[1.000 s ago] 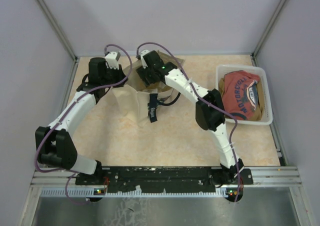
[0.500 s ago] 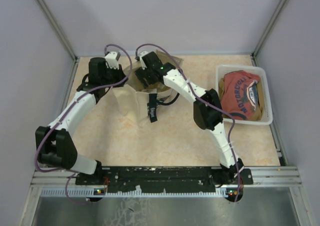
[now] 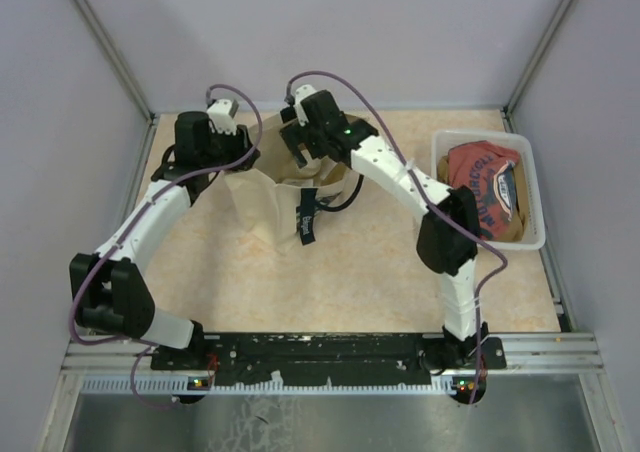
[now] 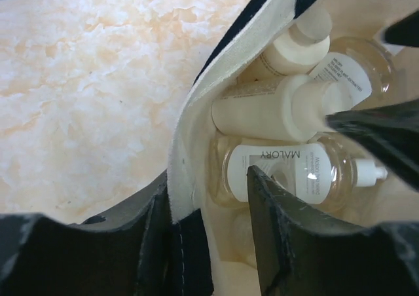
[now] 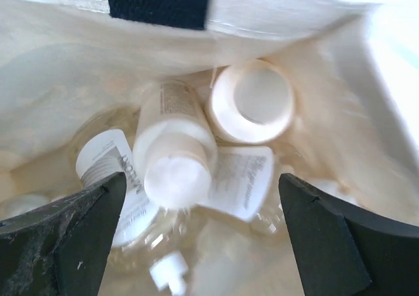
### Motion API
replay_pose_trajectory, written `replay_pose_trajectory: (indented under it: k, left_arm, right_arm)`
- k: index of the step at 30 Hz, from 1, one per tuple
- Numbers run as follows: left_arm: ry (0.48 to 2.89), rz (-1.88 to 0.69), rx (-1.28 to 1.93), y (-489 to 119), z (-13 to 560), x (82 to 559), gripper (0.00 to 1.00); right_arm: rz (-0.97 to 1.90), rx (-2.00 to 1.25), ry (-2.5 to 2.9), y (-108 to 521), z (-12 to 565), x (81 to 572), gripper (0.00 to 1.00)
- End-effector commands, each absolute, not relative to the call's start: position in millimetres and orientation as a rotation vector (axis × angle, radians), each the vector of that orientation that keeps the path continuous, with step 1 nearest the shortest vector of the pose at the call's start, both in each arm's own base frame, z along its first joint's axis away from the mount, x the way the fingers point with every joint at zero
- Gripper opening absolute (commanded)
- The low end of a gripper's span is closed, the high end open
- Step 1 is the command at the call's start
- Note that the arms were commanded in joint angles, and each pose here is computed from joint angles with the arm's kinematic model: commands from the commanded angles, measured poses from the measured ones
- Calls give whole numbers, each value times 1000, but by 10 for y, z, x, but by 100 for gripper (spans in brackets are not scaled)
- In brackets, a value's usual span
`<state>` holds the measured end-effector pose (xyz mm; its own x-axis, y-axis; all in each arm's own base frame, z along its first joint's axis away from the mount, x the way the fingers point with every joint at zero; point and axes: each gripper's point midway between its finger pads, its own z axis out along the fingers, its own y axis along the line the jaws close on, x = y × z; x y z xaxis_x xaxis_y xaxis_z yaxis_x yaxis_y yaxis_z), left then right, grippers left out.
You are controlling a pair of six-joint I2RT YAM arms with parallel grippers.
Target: Place the personal care products into the canvas bag
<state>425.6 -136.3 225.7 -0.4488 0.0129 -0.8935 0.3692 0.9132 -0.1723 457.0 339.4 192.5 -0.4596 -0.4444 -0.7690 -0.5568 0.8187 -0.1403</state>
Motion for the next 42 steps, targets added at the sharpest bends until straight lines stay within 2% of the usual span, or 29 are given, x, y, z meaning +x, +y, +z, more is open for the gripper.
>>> replay_pose_trajectory:
  k: [1,4,5,8,14,19,29,35,42]
  left_arm:
    - [1957,-398,271,-1333,2497,4309,60]
    - [1922,-384,268,-1311,2645,4311,94]
    - [1901,-384,269,-1309,2732,4301,98]
    - [1824,-396,271,-1321,3003,4269,99]
    - [1632,-432,227,-1294,3577,4063,99]
    - [1571,-342,86,-980,3774,3748,99]
    - [1595,-265,-41,-630,3424,3113,99]
    - [1665,-271,-70,-590,2957,2926,99]
    - [1648,-295,-60,-614,2998,2860,99]
  right_arm:
    - [188,-582,1902,3122,3035,4445,99]
    - [191,-528,1843,2920,3328,4273,99]
    - [189,-513,1827,2852,3408,4215,99]
    - [168,-463,1788,2600,3607,4021,99]
    - [56,-326,1752,2103,3540,3799,99]
    - [-56,-194,1744,1650,3348,3589,99]
    - [-207,28,1751,914,2807,3119,99]
    - [-213,34,1815,802,2516,2947,99]
    - [-156,59,1810,806,2561,2886,99]
